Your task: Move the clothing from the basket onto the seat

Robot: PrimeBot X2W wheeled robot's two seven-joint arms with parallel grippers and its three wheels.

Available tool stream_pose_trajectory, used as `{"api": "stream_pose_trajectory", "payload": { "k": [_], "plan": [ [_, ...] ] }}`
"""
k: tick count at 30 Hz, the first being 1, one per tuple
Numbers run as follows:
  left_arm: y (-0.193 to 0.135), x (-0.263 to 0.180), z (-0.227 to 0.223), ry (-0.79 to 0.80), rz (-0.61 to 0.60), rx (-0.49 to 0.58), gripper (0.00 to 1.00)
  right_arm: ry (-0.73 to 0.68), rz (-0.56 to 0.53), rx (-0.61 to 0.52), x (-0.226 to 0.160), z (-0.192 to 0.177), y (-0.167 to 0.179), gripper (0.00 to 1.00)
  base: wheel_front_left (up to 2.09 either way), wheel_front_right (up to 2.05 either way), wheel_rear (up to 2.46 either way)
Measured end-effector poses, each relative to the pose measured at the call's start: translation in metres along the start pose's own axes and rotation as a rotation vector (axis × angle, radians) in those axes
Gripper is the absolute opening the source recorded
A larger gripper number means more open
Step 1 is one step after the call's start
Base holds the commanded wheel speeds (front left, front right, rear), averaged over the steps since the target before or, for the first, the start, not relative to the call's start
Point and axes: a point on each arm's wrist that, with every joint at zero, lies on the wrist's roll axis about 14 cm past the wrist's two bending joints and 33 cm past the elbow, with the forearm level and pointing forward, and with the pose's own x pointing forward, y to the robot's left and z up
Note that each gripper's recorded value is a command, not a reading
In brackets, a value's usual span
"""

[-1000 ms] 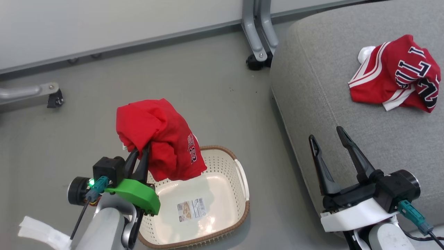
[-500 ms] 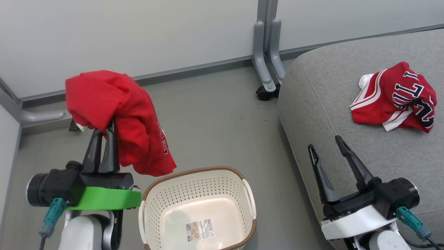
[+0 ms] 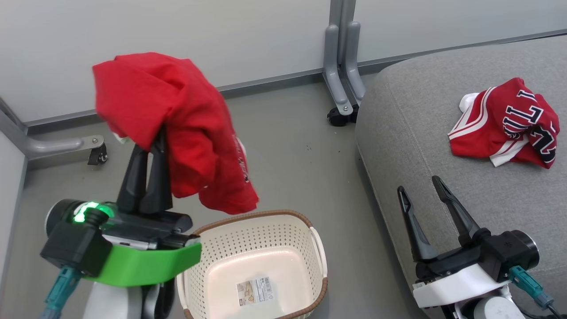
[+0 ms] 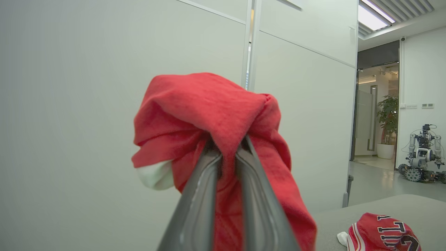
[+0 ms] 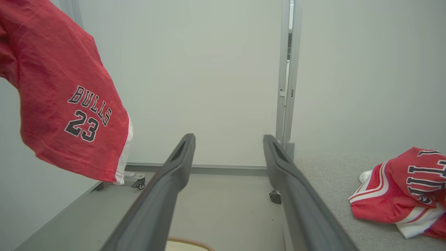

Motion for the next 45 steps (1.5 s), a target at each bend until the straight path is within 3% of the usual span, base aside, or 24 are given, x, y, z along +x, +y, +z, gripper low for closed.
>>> {"api": "stream_pose_trajectory", "payload": {
  "k": [10,30,45],
  "plan": [
    [-0.046,0.003,-0.009,0.017,-0.123,-0.098,0.0,0.0,-0.012,0.002,0.0,0.0,-0.002,1.0,0.0,0.0,0.0],
    [-0.056,0.006,-0.017,0.033,-0.153,-0.112,0.0,0.004,-0.033,0.004,-0.001,-0.002,-0.007,1.0,0.0,0.0,0.0],
    [-0.069,0.0,-0.024,0.06,-0.193,-0.104,0.0,-0.037,0.348,-0.087,0.017,0.007,0.088,1.0,0.0,0.0,0.0]
  ]
}}
